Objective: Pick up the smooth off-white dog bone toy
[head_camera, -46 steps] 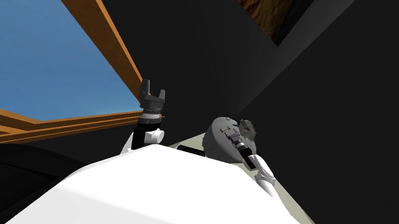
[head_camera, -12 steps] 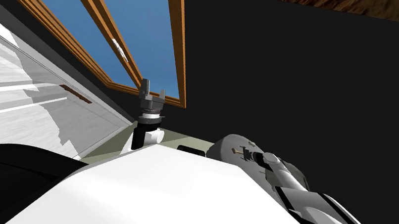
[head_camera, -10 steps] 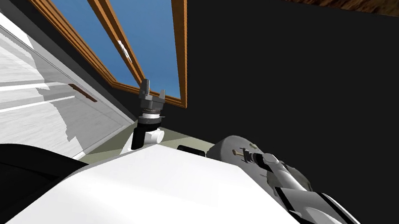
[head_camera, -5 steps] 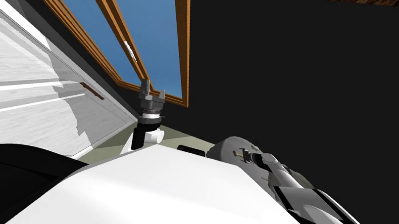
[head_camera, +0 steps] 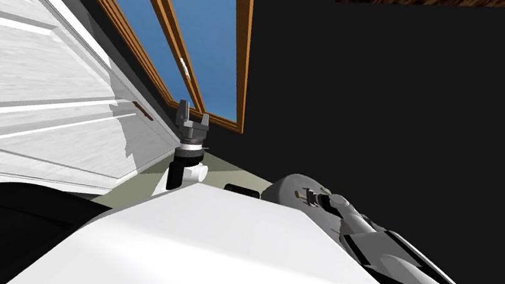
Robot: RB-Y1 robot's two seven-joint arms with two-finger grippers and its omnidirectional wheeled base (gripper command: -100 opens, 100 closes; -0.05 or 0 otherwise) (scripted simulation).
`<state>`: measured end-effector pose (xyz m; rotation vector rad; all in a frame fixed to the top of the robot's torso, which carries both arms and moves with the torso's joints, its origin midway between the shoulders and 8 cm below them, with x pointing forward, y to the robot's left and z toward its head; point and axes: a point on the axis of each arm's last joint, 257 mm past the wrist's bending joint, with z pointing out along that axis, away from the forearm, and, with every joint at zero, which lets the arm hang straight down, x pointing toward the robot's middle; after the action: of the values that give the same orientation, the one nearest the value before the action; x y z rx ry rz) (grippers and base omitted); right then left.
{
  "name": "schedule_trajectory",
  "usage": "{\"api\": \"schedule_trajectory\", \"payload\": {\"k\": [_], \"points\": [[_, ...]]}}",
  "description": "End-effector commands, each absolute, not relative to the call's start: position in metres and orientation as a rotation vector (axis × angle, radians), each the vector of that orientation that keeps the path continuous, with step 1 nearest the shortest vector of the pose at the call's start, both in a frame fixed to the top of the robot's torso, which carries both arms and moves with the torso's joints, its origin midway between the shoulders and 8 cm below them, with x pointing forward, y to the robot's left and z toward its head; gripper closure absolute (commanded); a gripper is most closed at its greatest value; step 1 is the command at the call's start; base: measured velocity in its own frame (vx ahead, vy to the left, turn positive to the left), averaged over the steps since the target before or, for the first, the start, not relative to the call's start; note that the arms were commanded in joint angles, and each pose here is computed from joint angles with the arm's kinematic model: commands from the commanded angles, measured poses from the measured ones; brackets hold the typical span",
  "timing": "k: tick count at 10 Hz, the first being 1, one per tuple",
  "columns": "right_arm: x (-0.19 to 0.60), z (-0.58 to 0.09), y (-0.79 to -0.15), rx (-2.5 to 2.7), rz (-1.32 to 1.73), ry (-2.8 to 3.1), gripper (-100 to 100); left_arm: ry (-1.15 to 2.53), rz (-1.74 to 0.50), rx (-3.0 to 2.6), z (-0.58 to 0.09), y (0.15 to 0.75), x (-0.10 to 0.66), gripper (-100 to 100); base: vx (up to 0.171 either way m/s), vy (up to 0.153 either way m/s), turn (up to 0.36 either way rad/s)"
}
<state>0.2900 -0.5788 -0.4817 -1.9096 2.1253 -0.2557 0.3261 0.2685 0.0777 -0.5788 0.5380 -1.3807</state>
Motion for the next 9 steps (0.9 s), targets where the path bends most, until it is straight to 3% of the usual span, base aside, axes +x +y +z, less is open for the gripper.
{"api": "schedule_trajectory", "payload": {"k": [1,9], "points": [[0.289,-0.484,-0.577,-1.887,-0.248,2.144,-100,0.538,-1.381,-0.579,0.078,0.269,0.326,0,-0.089,-0.038,0.119],[0.290,-0.488,-0.593,-1.747,-0.305,2.280,-100,0.538,-1.381,-0.579,0.078,0.269,0.326,0,-0.086,-0.030,0.160]]}}
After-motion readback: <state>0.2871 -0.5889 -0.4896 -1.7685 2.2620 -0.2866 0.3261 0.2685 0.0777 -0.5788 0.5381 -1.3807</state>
